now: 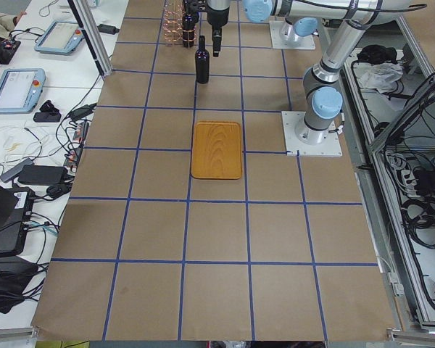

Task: Take wine from basket and place on tray
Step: 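Raise the right gripper back over the rack while the left gripper moves toward the bottle, then lower the left gripper onto the bottle neck and close it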

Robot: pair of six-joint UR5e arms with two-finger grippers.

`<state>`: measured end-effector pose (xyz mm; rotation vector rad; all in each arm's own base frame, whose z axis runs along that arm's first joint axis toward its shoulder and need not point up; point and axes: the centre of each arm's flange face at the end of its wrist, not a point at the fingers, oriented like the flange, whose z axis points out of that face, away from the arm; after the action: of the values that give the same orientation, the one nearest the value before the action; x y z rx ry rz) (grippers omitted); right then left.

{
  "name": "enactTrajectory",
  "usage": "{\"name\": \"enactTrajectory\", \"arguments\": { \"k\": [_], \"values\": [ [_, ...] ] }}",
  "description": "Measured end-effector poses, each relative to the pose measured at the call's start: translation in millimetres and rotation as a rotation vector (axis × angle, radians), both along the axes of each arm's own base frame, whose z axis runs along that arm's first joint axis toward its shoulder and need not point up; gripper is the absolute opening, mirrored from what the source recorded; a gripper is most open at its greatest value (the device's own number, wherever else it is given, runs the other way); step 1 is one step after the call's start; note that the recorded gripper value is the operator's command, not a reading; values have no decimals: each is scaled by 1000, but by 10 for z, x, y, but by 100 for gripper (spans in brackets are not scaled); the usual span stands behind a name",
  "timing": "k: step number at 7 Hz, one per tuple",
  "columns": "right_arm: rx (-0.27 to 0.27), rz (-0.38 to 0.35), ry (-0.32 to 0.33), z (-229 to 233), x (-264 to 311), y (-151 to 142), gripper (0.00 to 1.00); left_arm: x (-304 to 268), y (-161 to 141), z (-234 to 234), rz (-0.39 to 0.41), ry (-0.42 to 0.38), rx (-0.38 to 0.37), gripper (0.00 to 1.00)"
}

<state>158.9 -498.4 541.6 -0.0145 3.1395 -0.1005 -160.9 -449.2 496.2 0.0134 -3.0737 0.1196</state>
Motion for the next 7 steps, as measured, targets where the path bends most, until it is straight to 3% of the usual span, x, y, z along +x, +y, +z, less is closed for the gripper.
{"name": "enactTrajectory", "arguments": {
  "k": [3,5,7],
  "values": [
    [5,-6,-3,108,-41,125,100,-746,-207,56,-143,14,-29,100],
    [6,-4,0,106,-46,130,100,-1250,-434,-198,-221,10,-5,100],
    [7,-3,1,101,-46,129,100,-1536,-621,-578,-245,6,22,96]
  ]
}}
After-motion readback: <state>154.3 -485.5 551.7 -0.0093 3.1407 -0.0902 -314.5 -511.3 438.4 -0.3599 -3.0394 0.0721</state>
